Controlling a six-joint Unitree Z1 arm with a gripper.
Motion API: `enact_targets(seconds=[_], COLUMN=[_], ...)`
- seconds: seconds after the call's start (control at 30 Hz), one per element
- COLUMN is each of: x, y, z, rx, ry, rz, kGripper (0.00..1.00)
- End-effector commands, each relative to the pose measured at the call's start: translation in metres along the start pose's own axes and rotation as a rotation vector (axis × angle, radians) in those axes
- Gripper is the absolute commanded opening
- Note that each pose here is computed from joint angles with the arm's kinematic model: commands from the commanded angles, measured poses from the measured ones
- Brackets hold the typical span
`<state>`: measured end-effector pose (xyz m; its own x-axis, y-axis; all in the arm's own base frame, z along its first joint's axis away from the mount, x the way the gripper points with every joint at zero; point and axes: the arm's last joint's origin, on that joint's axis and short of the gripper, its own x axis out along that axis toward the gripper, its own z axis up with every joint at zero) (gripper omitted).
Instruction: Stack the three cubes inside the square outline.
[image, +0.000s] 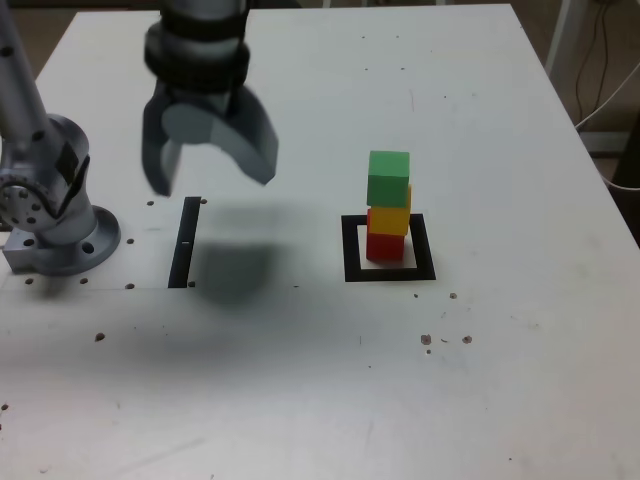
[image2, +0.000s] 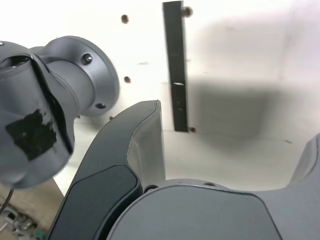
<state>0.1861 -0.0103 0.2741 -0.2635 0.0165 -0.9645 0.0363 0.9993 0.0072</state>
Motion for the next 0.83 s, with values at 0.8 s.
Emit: enact_targets(seconds=[0.8], x=[0.066], y=[-0.001], z=[-0.026], rx=[-0.017], ry=[-0.011], rz=[-0.033], kGripper=[1.0])
